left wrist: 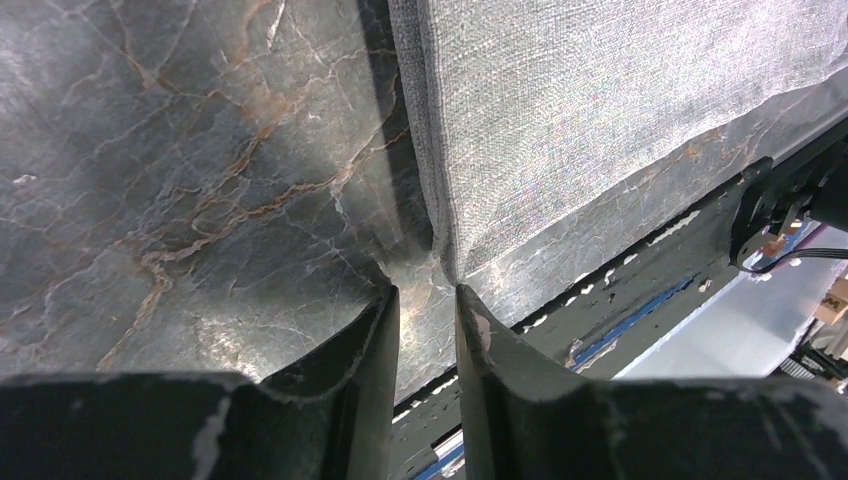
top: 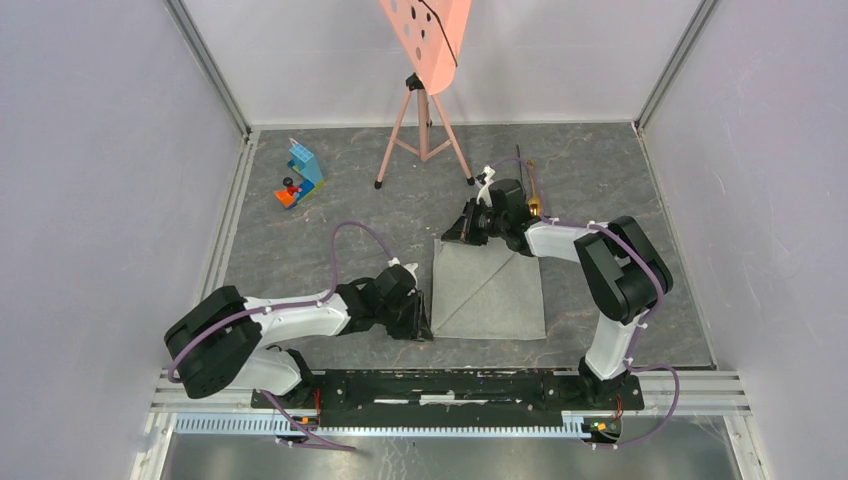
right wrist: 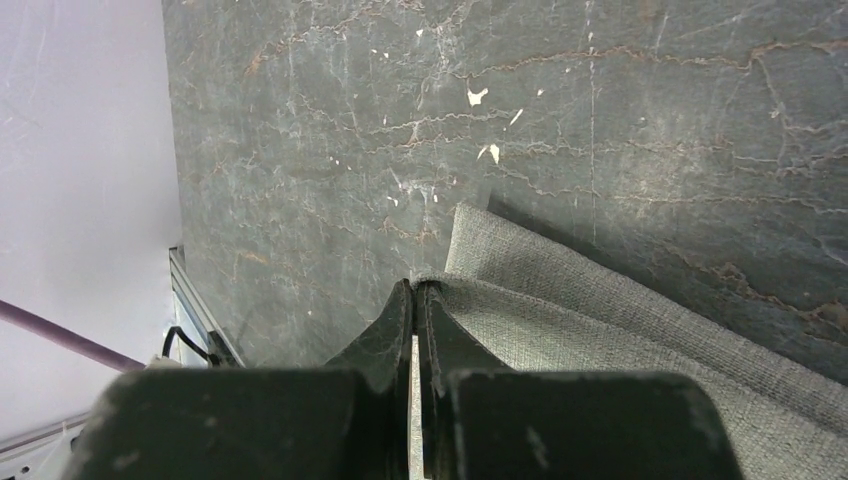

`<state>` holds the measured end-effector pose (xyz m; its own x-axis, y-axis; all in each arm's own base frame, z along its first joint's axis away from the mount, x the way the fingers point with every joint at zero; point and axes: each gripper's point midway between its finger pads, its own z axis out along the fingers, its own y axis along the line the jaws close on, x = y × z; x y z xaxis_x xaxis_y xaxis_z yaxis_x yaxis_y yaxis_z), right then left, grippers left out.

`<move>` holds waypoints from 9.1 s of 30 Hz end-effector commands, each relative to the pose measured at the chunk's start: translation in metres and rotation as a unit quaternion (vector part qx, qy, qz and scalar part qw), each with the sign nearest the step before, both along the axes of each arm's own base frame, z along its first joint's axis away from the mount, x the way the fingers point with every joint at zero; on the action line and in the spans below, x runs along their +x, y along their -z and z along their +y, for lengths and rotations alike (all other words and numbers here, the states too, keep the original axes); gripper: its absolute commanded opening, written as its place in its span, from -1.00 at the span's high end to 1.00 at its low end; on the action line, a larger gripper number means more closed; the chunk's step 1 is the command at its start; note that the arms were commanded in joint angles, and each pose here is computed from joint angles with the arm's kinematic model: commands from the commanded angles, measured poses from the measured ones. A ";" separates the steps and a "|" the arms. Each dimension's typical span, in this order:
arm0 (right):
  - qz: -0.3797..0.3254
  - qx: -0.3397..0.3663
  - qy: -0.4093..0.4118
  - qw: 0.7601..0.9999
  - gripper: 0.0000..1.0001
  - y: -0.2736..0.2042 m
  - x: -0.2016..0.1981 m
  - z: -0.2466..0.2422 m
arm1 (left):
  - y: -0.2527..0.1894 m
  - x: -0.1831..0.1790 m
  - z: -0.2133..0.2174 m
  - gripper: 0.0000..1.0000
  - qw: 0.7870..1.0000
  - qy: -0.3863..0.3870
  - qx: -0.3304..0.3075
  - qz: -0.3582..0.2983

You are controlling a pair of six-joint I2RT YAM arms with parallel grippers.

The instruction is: Fold the napkin into a case and place the utensils inside

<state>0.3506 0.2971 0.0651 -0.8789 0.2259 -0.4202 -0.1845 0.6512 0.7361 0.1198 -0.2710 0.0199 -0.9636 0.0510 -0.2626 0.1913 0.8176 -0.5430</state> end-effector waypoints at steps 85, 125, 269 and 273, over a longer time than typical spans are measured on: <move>-0.093 0.002 0.009 0.996 -0.89 0.011 0.010 -0.142 | 0.001 0.032 -0.041 0.70 0.999 0.033 -0.041 -0.001; -0.135 -0.166 0.036 0.976 -0.94 -0.056 0.031 -0.167 | -0.072 0.038 -0.048 0.28 0.993 0.010 -0.112 -0.039; -0.257 0.003 -0.354 0.899 1.00 -0.097 -0.288 0.176 | -0.132 0.107 0.202 0.95 0.877 -0.462 0.115 -0.062; -0.230 0.171 -0.380 0.880 1.00 -0.168 -0.319 0.216 | -0.212 0.075 0.257 0.95 0.838 -0.492 0.185 -0.144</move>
<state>0.0970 0.4689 0.1493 -0.5037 -0.2773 -0.8181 -0.8426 0.3667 0.3945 0.2483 -0.1070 0.1780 -0.5720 -0.7251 -0.3835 -0.4836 0.6758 -0.5563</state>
